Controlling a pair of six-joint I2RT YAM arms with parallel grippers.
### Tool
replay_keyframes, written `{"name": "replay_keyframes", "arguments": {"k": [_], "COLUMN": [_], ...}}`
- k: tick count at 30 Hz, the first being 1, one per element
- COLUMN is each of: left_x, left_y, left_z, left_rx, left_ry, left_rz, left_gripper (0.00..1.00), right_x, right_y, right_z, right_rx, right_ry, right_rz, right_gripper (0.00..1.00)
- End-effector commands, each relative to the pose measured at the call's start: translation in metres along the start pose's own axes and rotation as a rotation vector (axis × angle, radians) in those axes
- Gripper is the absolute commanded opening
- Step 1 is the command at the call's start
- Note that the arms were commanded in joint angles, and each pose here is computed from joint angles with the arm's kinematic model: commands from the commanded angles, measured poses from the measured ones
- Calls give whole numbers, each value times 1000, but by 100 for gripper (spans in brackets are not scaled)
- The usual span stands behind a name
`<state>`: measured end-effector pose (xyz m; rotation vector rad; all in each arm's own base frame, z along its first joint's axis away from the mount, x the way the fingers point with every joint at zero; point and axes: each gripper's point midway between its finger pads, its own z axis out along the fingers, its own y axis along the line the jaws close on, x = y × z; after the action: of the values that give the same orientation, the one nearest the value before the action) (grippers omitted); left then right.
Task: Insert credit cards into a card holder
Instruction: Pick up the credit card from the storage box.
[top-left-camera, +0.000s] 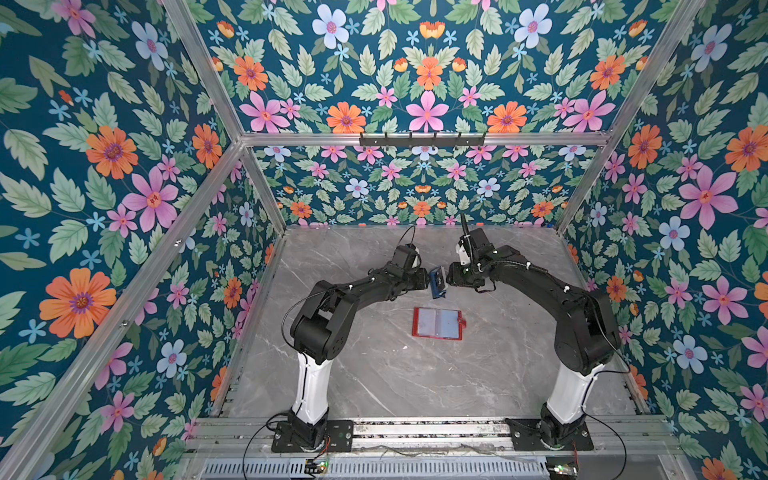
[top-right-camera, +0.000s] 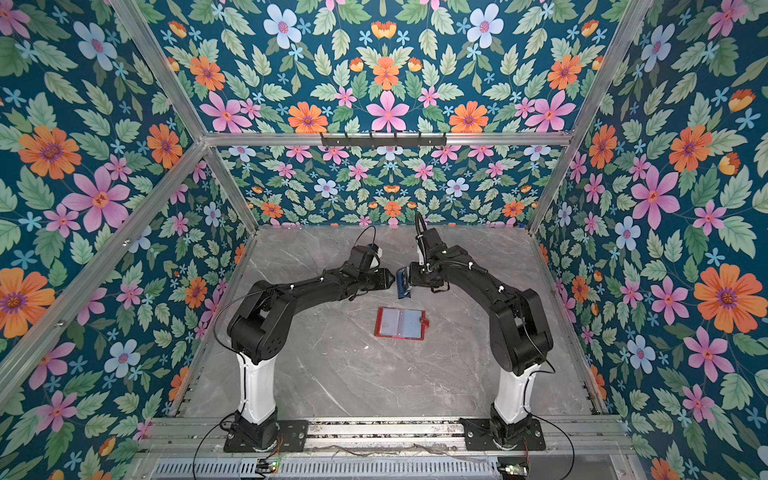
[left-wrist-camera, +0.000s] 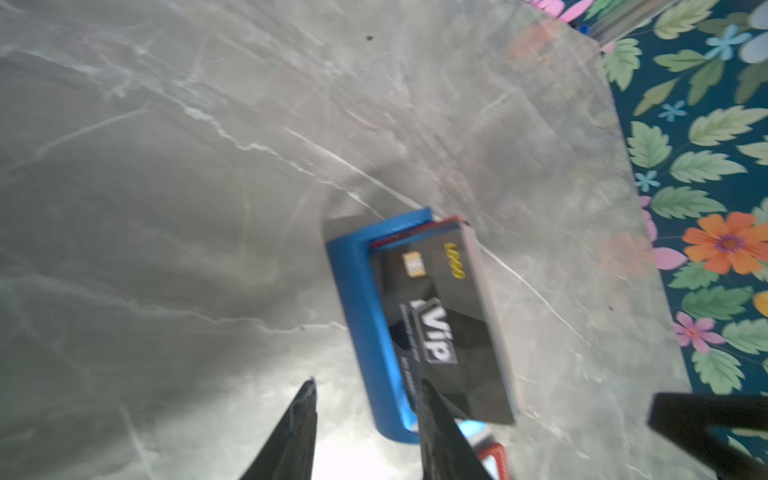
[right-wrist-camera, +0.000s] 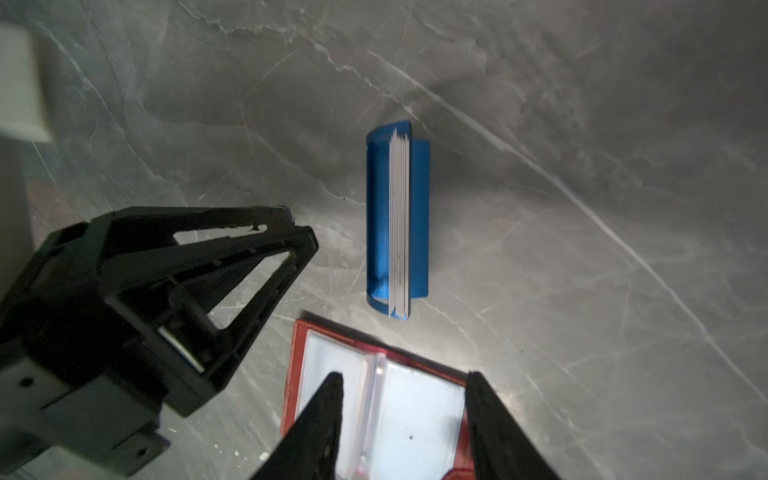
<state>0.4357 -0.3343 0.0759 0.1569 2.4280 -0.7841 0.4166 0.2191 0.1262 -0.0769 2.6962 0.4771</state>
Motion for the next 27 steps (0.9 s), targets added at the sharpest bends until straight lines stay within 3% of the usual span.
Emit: {"name": "replay_keyframes", "arguments": {"k": [1,12,27], "left_x": [-2,-2,12], "left_y": [-4,-5,1], "left_z": [7,33,45], "left_rx": [35,106,118], "left_ry": [27,76,124], "left_rz": [-4,-47,-84], "left_gripper": [42,41,28], "right_x": [0,-18,-17], "right_y": [2,-3,-5], "right_z": [5,30,51], "right_rx": [5,65,76], "right_ry": [53,113,176], "right_rz": [-64,-78,-67], "right_gripper": [49,49,43]}}
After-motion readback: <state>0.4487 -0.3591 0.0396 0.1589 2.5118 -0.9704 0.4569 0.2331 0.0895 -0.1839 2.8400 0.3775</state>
